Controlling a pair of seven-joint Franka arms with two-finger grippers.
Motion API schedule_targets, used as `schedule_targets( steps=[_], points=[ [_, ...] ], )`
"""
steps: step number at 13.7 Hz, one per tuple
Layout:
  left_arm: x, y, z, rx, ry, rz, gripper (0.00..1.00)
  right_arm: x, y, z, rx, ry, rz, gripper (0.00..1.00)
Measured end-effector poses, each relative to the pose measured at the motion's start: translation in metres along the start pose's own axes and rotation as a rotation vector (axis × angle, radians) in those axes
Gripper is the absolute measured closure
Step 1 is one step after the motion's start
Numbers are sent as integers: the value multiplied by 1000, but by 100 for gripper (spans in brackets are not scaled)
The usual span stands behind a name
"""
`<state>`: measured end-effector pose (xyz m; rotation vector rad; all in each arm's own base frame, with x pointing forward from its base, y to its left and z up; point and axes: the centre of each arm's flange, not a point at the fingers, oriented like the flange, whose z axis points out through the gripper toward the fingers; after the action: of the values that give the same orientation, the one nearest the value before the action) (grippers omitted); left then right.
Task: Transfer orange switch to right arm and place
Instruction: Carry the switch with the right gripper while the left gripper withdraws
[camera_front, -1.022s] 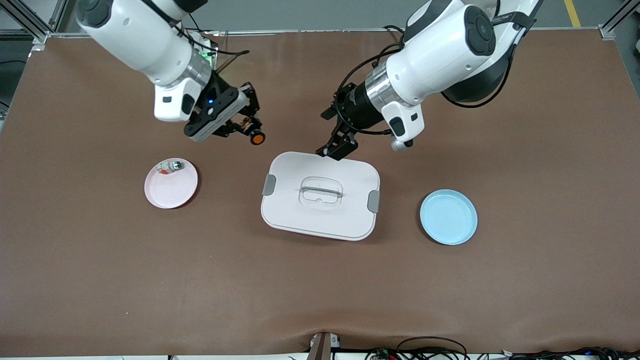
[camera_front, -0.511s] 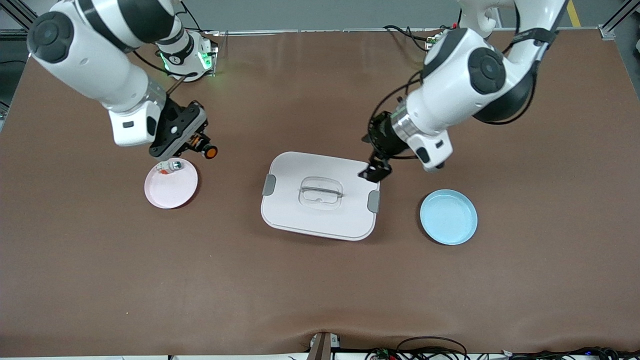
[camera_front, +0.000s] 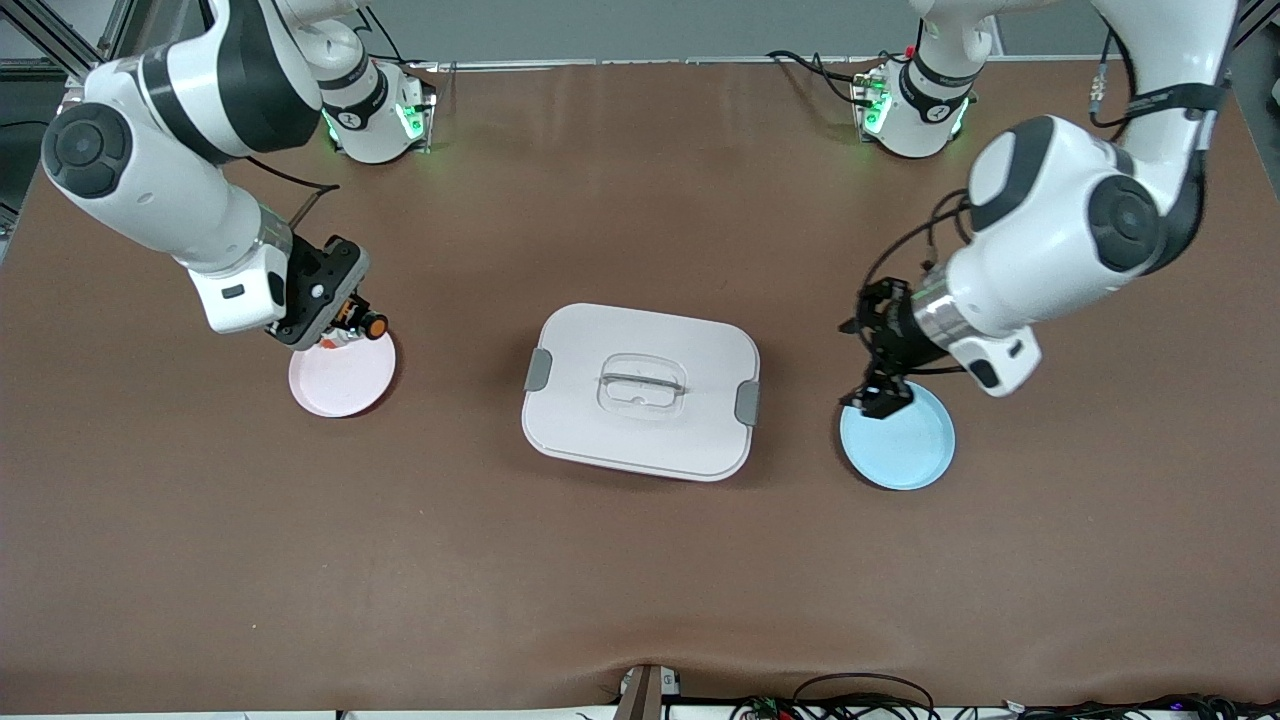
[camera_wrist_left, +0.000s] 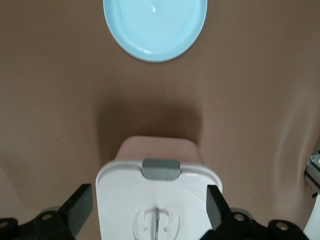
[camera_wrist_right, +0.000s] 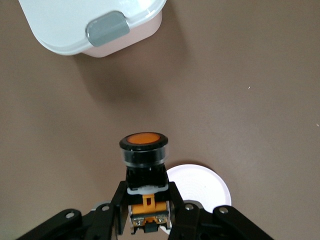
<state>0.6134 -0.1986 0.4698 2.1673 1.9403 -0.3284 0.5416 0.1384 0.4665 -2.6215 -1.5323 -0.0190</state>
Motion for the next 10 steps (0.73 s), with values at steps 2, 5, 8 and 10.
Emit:
schedule_targets(
  steps=[2,5,8,10],
  points=[
    [43,2,-12,28,7,64,0,-15,9,25,-21,11,-46,64],
    [88,-11,-28,94,8,305,0,-42,20,59,-38,15,-105,64],
    [120,-31,-45,107,24,544,0,-68,31,78,-65,22,-169,64],
    [132,-43,-55,105,34,682,0,-80,35,87,-80,5,-209,64]
  ],
)
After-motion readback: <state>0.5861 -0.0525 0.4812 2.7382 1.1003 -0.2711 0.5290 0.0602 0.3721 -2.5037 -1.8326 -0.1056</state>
